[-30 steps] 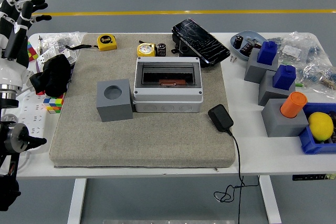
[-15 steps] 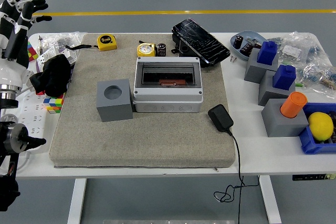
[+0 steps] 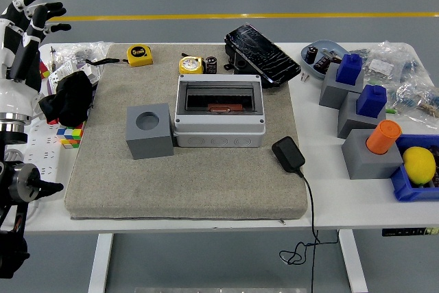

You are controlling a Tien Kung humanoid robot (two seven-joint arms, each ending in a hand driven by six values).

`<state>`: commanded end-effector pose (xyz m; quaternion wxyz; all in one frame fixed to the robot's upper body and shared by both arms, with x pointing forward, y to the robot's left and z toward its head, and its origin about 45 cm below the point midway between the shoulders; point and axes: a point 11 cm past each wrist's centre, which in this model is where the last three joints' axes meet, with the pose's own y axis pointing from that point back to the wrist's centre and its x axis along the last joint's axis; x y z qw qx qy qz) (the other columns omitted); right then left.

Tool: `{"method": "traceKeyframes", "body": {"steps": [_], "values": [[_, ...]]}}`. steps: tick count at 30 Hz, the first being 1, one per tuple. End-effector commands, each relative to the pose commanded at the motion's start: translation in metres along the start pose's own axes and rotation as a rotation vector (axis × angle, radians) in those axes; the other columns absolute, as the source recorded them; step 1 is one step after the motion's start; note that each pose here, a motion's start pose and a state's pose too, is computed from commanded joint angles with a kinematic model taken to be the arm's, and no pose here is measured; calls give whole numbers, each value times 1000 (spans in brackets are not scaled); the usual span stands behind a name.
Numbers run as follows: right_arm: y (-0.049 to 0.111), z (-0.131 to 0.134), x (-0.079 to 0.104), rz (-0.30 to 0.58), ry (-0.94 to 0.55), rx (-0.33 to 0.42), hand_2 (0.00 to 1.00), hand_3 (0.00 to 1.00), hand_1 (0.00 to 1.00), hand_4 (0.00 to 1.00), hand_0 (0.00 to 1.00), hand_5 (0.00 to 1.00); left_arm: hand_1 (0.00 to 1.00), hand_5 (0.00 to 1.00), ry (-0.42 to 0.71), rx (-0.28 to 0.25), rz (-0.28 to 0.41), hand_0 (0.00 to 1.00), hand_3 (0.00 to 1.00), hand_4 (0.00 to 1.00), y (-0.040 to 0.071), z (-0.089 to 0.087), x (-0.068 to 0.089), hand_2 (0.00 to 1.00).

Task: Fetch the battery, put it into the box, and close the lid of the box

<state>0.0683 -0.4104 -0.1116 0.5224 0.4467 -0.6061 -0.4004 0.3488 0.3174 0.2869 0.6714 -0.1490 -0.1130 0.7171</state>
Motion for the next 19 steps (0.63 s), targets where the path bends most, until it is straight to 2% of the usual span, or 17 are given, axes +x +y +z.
{"method": "traceKeyframes", "body": {"steps": [8, 19], "values": [[0, 11, 2, 5, -17, -19, 671, 580, 644, 998, 647, 558, 641, 618, 5, 52, -26, 463, 665, 998, 7, -13, -7, 596], [0, 16, 0, 0, -25, -22, 671, 579, 643, 998, 647, 558, 650, 616, 12, 114, -64, 472, 669, 998, 11, -32, -19, 605]]}}
